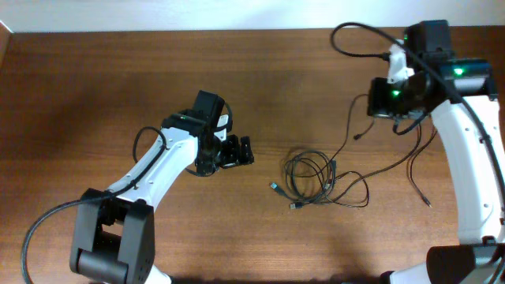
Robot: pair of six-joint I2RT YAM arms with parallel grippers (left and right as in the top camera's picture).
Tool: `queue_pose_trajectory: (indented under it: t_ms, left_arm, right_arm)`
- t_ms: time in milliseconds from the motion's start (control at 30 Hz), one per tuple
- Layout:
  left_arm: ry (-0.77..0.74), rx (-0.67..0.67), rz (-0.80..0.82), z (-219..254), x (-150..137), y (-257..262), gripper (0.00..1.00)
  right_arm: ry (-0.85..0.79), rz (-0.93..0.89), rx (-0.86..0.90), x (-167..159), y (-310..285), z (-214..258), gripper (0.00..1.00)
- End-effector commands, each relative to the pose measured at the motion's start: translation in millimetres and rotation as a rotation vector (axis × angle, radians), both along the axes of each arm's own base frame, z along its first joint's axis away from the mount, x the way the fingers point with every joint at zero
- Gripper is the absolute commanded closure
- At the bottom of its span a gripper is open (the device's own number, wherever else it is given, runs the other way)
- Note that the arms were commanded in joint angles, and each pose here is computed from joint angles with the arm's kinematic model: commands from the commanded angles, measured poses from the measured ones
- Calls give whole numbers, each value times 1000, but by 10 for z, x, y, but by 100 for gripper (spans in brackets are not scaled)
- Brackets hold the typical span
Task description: Untangle cables
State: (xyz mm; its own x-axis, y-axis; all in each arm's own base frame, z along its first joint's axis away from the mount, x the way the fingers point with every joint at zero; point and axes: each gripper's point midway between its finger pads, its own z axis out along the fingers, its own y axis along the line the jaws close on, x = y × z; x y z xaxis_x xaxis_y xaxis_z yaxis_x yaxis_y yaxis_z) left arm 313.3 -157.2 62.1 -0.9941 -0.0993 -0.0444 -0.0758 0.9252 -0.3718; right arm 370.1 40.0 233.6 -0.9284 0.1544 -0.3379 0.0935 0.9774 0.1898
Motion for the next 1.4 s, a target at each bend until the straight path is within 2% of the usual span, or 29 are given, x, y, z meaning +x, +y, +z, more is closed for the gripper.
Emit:
queue_pose_trajectory:
  t_ms: [0, 100, 200, 300, 400, 467, 567, 633, 733, 800, 867, 967, 1167, 1267, 1367]
  left_arm:
    - [-2, -2, 4, 16, -8, 1, 1]
    - [-2, -2, 4, 16, -8, 1, 1]
    - [-2, -2, 4, 16, -8, 1, 1]
    - [-2, -1, 4, 16, -7, 2, 1]
    - [-2, -2, 4, 16, -8, 1, 1]
    - [-2, -1, 4, 16, -7, 2, 1]
    - [-2, -2, 4, 16, -8, 1, 1]
    - [-2, -2, 4, 16, -8, 1, 1]
    - [-2, -2, 4, 16, -8, 1, 1]
    - [-2, -2, 4, 16, -8, 1, 1]
    - [-2, -2, 4, 16, -8, 1, 1]
    - [-2, -2, 4, 16, -8, 1, 1]
    - [-2, -2, 4, 16, -8, 1, 1]
    - [-2, -2, 4, 16, -8, 1, 1]
    - [-2, -2, 4, 16, -8, 1, 1]
  right_arm:
    - [99, -25, 137, -121, 192, -71, 96]
    - [238, 34, 138, -383, 428, -299, 96]
    - [353, 105, 114, -656, 713, -716, 96]
    - [457, 107, 93, -979, 879, -1431, 96]
    - [477, 72, 104, -1112, 865, -1824, 96]
    - [479, 79, 189, -1173, 988, -1972, 96]
    - [445, 174, 415, -1211, 1402, -2000, 96]
    - [401, 321, 522, -1241, 1658, -1856, 96]
    - [301, 373, 643, -1069, 1777, -1422, 96]
    - [80, 445, 714, -882, 1794, -608, 96]
    - [-122, 519, 692, -913, 1755, 29, 96]
    - [-474, 553, 612, -1134, 1551, 981, 96]
    - [-1057, 593, 551, -1516, 1290, 2252, 96]
    - [-1125, 605, 552, -1550, 1280, 2398, 96]
    - [-1038, 586, 549, -1383, 1322, 2198, 96]
